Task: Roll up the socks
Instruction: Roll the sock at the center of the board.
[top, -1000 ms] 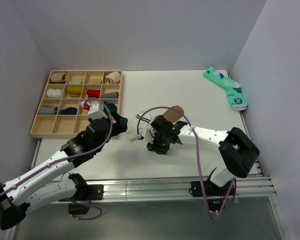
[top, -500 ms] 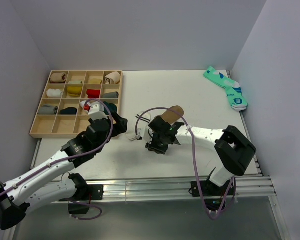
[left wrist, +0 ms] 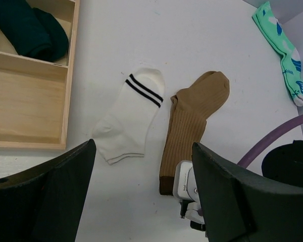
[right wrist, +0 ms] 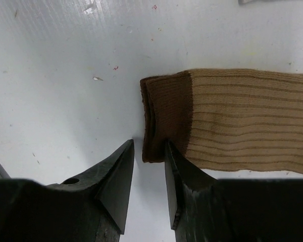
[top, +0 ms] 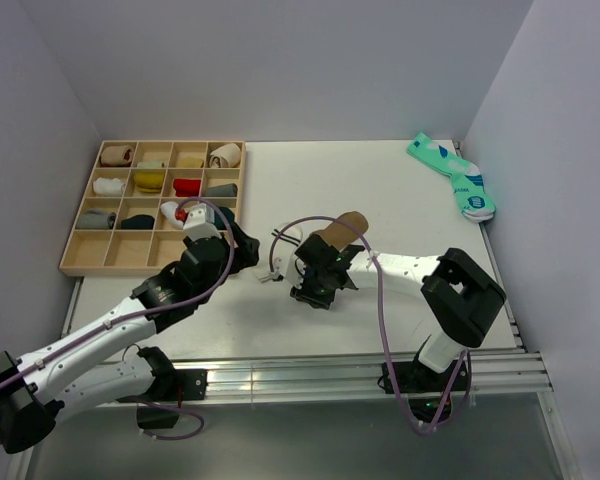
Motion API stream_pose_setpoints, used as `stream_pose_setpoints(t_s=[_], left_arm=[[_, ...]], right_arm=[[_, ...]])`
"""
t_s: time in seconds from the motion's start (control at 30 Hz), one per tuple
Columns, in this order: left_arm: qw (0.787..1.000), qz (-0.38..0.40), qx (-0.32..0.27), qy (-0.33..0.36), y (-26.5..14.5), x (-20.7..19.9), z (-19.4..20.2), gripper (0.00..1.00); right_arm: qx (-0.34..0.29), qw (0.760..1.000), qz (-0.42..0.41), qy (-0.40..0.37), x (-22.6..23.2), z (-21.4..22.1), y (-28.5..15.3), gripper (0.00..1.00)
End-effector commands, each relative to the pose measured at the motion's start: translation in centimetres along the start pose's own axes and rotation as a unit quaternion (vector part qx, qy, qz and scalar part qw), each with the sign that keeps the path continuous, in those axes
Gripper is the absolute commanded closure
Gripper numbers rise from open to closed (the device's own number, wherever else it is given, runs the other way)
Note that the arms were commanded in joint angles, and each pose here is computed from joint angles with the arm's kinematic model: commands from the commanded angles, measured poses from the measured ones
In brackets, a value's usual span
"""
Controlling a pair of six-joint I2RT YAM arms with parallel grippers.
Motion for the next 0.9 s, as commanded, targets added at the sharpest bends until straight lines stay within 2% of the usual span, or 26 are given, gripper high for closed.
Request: stream_pose_setpoints(t_s=[0.0, 0.13, 0.23, 0.27, 0.37, 0.47, 0.57, 0.7, 0.87], left_arm=[[1.000, 0.019, -0.007, -0.017, 0.2, -0.9, -0.4, 0.17], [1.000, 0.021, -0.008, -0.018, 0.2, -1.0, -0.4, 0.17], [1.000, 0.023, -0.005, -0.016, 0.3, -1.0, -0.2, 0.18], [1.000, 0.021, -0.004, -0.014, 0.4, -0.9, -0.1, 0.18], [1.000, 0.024, 0.000, -0.015, 0.5, -0.6, 0.4, 0.19], [0.999, 0.033, 0.003, -0.017, 0.5, -0.4, 1.0, 0.21], [0.998, 0.059, 0.005, -0.016, 0.5, -0.7, 1.5, 0.30], [0.993, 0.117, 0.004, -0.007, 0.3, -1.5, 2.2, 0.36], [0.984, 0.174, 0.022, 0.026, 0.9, -2.1, 4.3, 0.41]], right_arm=[[0.001, 1.000, 0.016, -0.003, -0.5, -0.2, 0.5, 0.62], [0.005, 1.000, 0.025, -0.002, -0.7, 0.0, 0.6, 0.62], [0.010, 1.000, 0.025, 0.000, -0.9, 0.2, 0.7, 0.74], [0.011, 1.000, 0.019, 0.002, -0.7, 0.2, 0.8, 0.81], [-0.008, 1.000, -0.006, 0.018, -1.0, -0.3, 0.1, 0.85], [-0.020, 0.999, -0.034, 0.033, -1.3, -0.4, -0.9, 0.86], [-0.040, 0.995, -0.073, 0.050, -1.2, -0.4, -1.9, 0.86], [-0.055, 0.985, -0.142, 0.079, -0.5, -0.5, -2.9, 0.86], [-0.052, 0.973, -0.190, 0.122, -1.0, 0.1, -2.7, 0.87]])
Point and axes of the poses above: each gripper's point midway between its finger pads, its own y axis out along the fingers, its own x axis along the line the jaws close on, z = x × y, the point moved 2 cm from there along -y, back along the fingers, and after that the axes turned 7 degrees about -y, right-handed, at the moved point
